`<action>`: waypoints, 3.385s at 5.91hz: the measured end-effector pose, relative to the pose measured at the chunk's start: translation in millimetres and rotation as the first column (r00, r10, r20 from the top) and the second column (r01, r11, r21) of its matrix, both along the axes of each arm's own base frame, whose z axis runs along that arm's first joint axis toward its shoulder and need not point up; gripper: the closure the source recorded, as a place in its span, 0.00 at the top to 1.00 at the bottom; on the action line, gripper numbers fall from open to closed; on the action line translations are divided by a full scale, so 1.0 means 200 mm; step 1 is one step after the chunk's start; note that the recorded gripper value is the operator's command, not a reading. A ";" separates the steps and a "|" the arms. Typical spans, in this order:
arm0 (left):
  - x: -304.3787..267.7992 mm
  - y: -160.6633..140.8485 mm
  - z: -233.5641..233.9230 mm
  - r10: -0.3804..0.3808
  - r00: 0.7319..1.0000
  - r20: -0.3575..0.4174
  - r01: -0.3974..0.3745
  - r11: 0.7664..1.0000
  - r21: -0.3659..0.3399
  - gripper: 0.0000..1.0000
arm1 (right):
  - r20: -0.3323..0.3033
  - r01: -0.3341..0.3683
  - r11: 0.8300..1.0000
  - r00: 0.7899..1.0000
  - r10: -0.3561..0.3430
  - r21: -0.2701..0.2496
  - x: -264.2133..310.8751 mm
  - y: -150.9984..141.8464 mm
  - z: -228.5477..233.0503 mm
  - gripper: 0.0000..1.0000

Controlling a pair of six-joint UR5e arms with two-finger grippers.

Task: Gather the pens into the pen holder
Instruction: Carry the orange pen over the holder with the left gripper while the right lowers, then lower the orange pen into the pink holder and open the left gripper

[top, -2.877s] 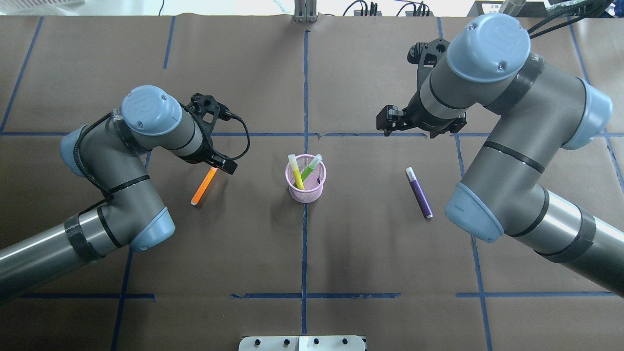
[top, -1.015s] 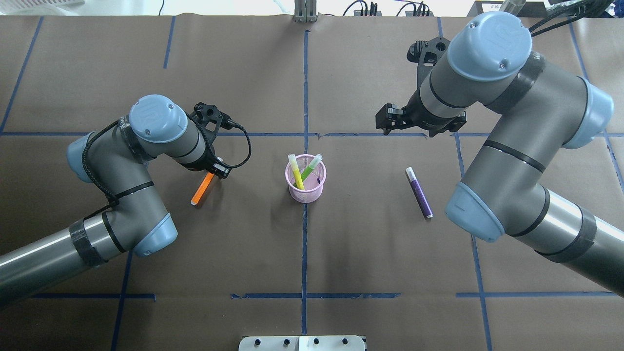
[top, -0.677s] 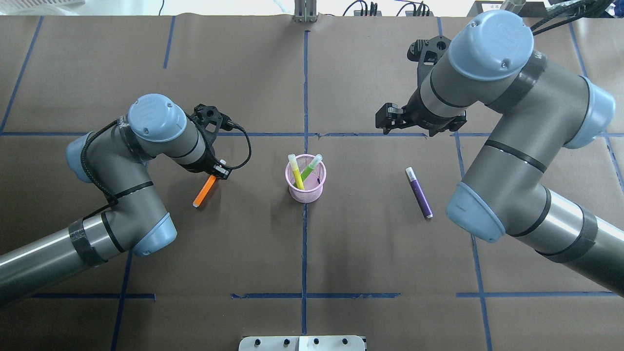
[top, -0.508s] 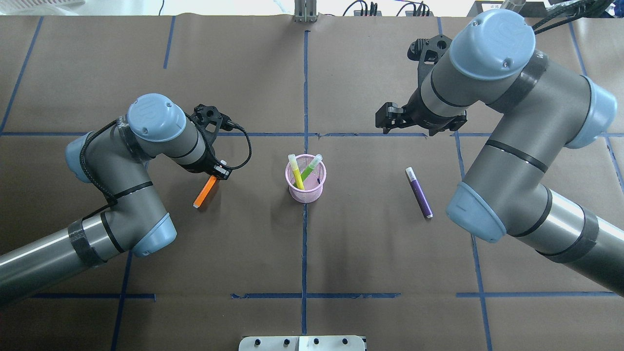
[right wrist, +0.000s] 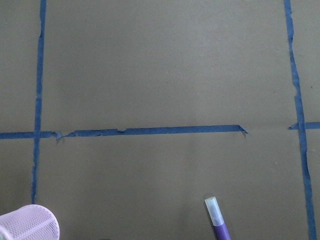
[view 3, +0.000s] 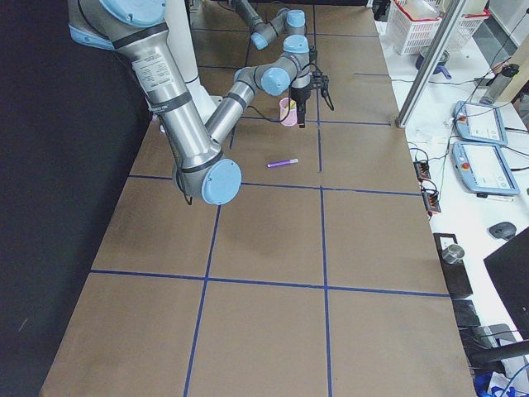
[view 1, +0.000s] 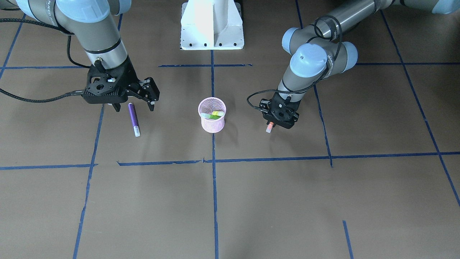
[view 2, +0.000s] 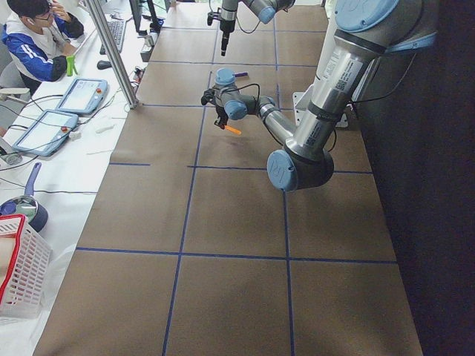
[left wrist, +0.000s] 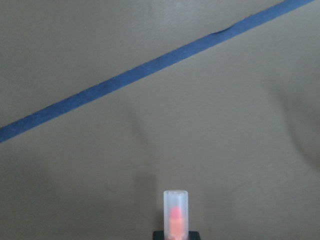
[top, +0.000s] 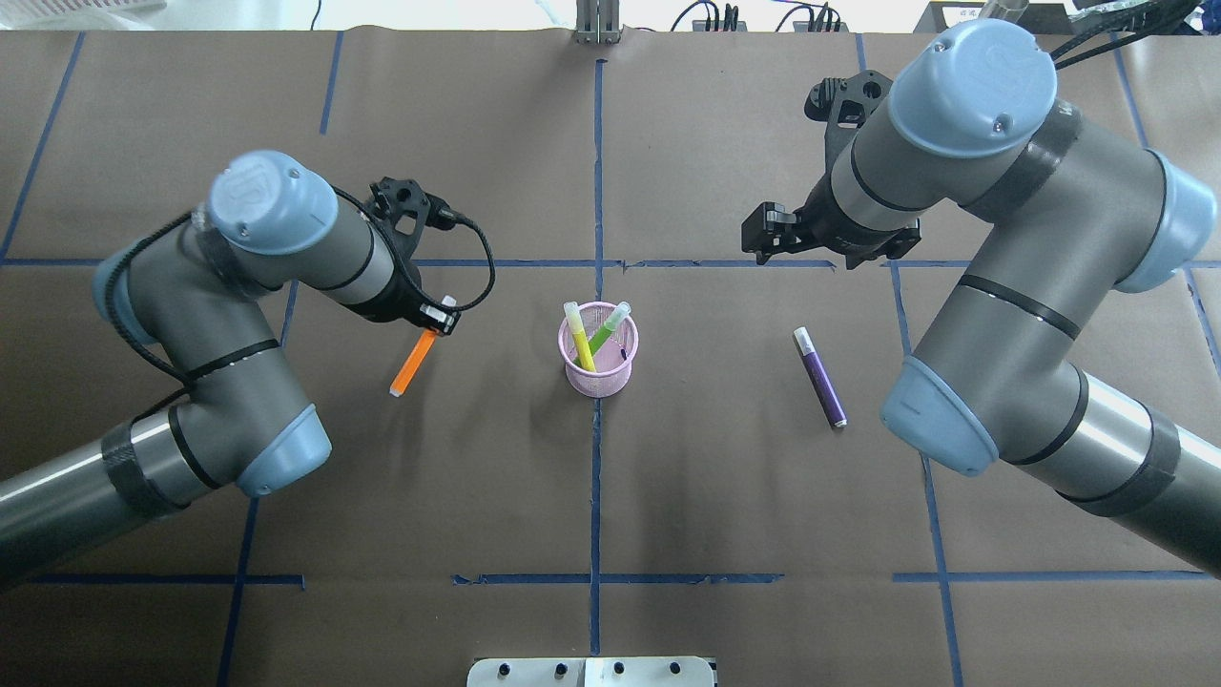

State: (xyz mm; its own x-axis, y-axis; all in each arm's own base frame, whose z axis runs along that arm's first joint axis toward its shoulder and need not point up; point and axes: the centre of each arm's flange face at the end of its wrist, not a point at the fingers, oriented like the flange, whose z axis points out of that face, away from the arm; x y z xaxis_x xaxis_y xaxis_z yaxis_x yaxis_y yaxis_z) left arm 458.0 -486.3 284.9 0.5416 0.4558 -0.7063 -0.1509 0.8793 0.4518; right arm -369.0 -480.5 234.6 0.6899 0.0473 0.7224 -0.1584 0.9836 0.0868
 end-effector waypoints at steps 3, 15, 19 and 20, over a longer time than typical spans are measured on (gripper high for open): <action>-0.30 0.02 -0.37 -0.147 0.966 -0.214 0.192 0.959 0.209 0.00 | -0.012 0.008 0.999 1.000 -0.009 -0.038 0.01 0.02 0.09 1.00; 0.41 0.43 -0.38 -0.264 0.660 -0.703 0.597 0.753 0.278 0.00 | -0.052 0.116 0.983 0.991 -0.124 -0.144 0.01 0.07 0.45 1.00; 0.51 0.43 -0.26 -0.269 0.696 -0.665 0.573 0.767 0.289 0.90 | -0.052 0.112 0.983 0.991 -0.121 -0.146 0.01 0.06 0.45 1.00; 0.52 0.44 -0.26 -0.266 0.696 -0.666 0.570 0.769 0.288 1.00 | -0.053 0.112 0.983 0.991 -0.121 -0.147 0.01 0.06 0.45 1.00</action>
State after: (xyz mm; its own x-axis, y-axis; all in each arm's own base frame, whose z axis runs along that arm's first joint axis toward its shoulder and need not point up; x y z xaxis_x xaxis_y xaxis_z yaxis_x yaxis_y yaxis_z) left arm 562.1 -397.6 232.7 0.3294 0.6166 -0.7151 0.5931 0.4542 0.6648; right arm -367.3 -467.6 325.3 0.7393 0.0641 0.6703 -0.0409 0.9979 -0.0504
